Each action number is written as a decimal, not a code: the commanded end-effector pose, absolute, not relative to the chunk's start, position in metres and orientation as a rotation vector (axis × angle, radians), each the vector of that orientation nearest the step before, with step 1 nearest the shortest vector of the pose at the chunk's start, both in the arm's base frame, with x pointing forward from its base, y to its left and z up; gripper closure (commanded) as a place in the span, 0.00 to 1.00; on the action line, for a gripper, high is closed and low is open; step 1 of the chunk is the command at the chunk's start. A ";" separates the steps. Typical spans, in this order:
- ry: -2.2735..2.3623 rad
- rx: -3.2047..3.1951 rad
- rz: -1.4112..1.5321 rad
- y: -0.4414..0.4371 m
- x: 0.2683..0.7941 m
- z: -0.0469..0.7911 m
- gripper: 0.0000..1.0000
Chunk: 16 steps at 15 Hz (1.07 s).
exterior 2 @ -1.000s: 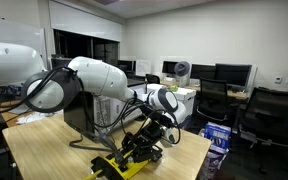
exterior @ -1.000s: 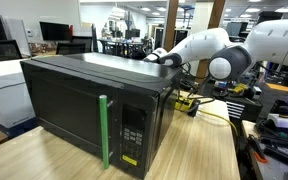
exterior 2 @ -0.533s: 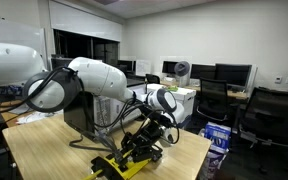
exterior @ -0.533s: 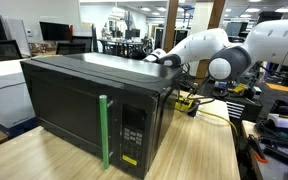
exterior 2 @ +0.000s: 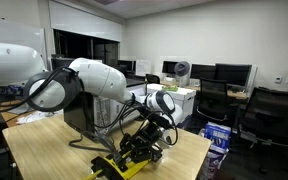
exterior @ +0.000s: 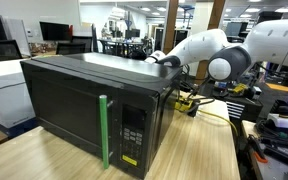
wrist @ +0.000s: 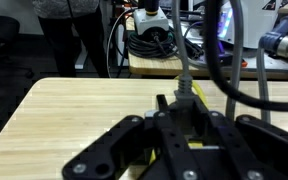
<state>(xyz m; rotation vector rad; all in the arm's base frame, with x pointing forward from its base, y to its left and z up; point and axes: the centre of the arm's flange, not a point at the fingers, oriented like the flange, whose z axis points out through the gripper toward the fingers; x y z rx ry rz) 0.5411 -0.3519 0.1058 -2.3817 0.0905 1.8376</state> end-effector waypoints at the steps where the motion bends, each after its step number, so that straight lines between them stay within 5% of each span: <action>1: 0.047 -2.380 1.864 -0.378 0.587 0.092 0.93; 16: -0.094 -2.452 1.798 -0.373 0.602 0.101 0.93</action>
